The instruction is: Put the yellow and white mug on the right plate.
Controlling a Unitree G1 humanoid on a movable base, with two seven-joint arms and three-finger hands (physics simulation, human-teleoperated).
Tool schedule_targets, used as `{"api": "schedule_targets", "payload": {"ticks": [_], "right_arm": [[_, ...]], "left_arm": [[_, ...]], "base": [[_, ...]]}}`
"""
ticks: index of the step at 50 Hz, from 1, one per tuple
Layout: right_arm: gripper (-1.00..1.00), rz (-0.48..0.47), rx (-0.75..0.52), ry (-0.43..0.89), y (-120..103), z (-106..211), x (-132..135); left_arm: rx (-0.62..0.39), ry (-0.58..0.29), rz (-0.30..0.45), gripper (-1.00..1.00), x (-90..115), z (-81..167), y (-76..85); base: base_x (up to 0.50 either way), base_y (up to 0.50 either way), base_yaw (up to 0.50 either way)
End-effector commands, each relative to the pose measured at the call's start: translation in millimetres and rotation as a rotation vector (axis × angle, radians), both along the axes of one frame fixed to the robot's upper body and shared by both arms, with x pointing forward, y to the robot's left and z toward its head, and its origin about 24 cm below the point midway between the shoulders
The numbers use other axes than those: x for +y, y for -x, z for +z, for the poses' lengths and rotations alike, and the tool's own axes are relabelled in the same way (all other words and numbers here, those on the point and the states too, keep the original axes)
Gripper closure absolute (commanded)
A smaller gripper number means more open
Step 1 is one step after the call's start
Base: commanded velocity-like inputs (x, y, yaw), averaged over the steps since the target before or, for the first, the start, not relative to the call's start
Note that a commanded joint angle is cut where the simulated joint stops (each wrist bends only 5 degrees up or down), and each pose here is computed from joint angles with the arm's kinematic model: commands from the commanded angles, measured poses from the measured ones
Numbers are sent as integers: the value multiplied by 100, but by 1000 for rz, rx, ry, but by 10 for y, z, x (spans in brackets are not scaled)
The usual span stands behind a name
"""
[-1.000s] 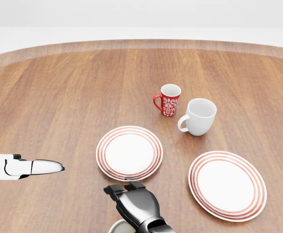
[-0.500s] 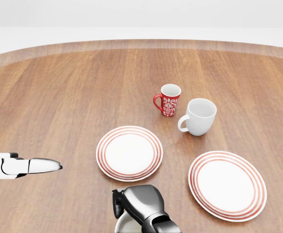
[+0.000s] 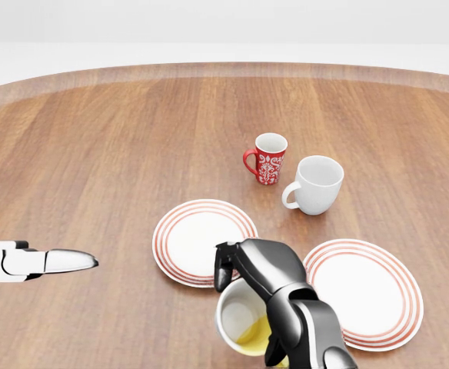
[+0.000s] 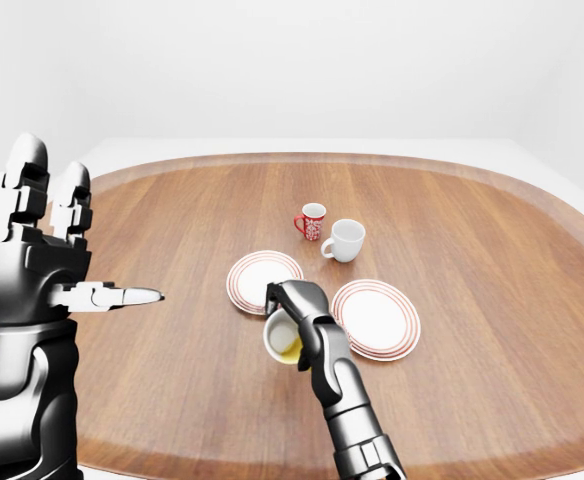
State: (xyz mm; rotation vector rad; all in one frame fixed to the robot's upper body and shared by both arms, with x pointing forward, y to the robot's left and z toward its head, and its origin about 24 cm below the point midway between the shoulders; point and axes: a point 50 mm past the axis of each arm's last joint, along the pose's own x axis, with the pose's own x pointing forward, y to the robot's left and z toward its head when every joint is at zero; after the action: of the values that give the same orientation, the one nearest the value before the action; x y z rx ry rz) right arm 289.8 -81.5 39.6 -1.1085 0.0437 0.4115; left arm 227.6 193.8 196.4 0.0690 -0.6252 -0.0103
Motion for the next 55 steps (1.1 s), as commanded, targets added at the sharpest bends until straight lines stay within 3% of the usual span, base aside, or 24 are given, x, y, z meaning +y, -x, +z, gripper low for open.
{"api": "schedule_targets", "payload": {"ticks": [1,33,55], "right_arm": [[100,-43,-32,-35,-53,245,-220],[100,-180,66,-27,-345,209,-844],[100,-368,21,1,-618,253,-1309]], "left_arm": [[6,-2,-1,-98,-5,-14,-1],[6,-5,-1,-98,-7,-13,-1],[5,-8,-2,-98,-14,-12,4]], "base": [[0,0,0],[0,0,0],[0,0,0]]}}
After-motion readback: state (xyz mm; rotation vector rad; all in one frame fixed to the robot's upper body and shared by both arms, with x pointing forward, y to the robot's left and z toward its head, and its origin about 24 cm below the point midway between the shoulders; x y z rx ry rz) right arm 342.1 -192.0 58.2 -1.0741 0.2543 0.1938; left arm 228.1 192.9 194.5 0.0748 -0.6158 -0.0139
